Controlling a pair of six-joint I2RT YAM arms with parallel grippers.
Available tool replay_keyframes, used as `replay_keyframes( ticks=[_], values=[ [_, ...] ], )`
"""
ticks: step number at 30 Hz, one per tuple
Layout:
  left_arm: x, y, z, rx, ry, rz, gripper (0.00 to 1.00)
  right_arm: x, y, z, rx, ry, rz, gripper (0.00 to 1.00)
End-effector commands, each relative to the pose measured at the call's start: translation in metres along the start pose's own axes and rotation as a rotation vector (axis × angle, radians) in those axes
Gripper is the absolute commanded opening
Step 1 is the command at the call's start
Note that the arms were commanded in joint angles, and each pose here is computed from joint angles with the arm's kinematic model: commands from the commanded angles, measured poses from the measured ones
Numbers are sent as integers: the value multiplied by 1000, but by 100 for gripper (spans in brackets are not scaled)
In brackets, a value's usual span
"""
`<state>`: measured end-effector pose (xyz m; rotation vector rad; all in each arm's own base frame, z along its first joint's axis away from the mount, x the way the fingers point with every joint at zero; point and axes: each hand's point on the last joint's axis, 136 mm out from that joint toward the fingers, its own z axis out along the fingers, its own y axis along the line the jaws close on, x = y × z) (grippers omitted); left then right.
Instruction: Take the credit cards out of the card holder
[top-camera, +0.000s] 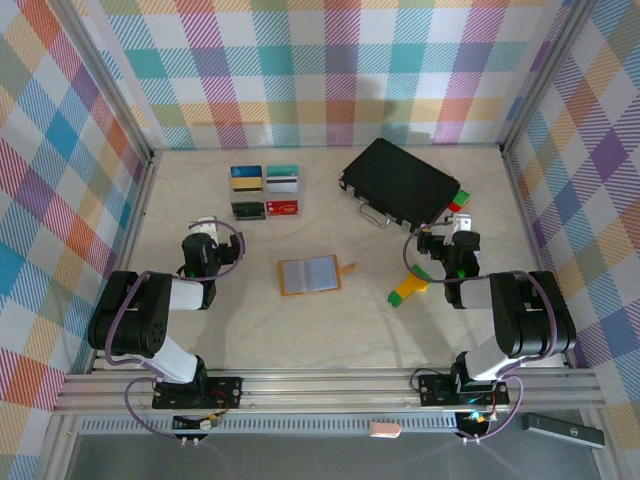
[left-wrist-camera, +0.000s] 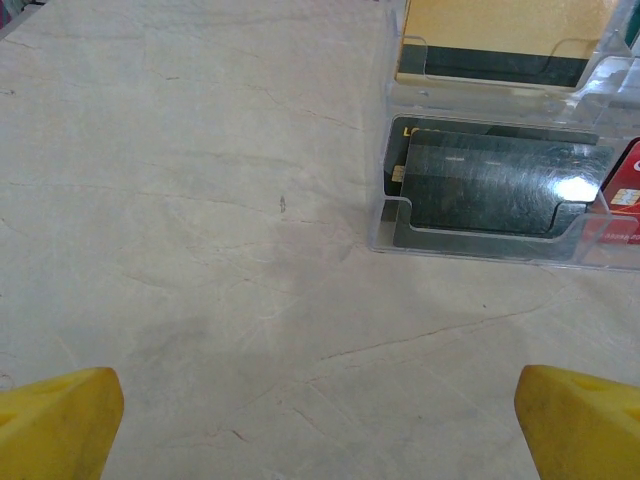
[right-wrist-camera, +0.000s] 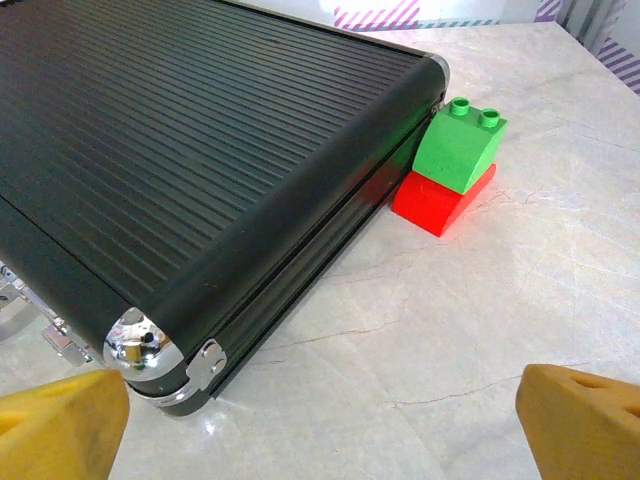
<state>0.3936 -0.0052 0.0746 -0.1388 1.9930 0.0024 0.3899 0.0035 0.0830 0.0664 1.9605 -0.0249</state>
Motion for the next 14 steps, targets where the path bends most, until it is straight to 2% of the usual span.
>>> replay_keyframes(
  ticks=[1, 14],
  values=[
    [-10, -1, 3, -6, -29, 20, 100, -11, 2, 3, -14, -27, 23, 99],
    [-9, -3, 4, 3, -28, 25, 100, -12, 2, 2, -18, -32, 22, 99]
  ],
)
